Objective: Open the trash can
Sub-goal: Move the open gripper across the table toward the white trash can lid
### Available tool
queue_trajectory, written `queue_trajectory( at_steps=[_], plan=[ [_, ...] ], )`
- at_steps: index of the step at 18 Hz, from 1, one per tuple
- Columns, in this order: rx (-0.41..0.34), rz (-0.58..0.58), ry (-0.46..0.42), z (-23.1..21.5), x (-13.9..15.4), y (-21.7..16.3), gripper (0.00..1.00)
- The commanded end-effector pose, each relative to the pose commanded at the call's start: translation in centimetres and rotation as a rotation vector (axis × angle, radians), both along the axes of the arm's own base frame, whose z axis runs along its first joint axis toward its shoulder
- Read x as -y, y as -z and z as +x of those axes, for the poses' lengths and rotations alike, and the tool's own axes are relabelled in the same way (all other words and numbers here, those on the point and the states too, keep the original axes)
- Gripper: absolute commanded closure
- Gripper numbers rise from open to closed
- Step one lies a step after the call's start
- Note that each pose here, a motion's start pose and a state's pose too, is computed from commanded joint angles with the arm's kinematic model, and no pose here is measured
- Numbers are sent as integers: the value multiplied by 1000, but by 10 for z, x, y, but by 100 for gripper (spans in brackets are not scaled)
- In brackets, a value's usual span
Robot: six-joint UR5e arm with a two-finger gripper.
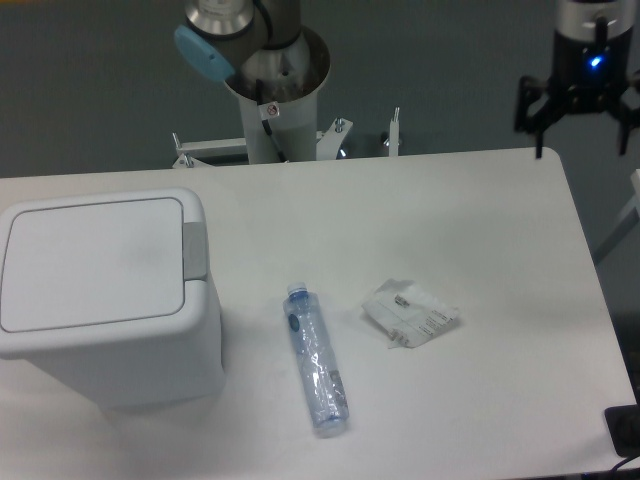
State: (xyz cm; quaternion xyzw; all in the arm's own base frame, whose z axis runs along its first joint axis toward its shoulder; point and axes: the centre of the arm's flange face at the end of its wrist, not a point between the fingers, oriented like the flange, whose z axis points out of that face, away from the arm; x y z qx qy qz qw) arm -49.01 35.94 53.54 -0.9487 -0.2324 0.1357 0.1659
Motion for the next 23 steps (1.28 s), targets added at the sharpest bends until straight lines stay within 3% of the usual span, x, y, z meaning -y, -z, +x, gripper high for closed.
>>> queue_trajectory(
  at_steps=[4,12,18,23],
  plan=[
    [102,220,-137,14,-25,-9,0],
    [218,393,-180,62,-68,-40,0],
    [291,407,-164,129,-110,-43,0],
    [354,351,-99,196,-121,-11,0]
  ],
)
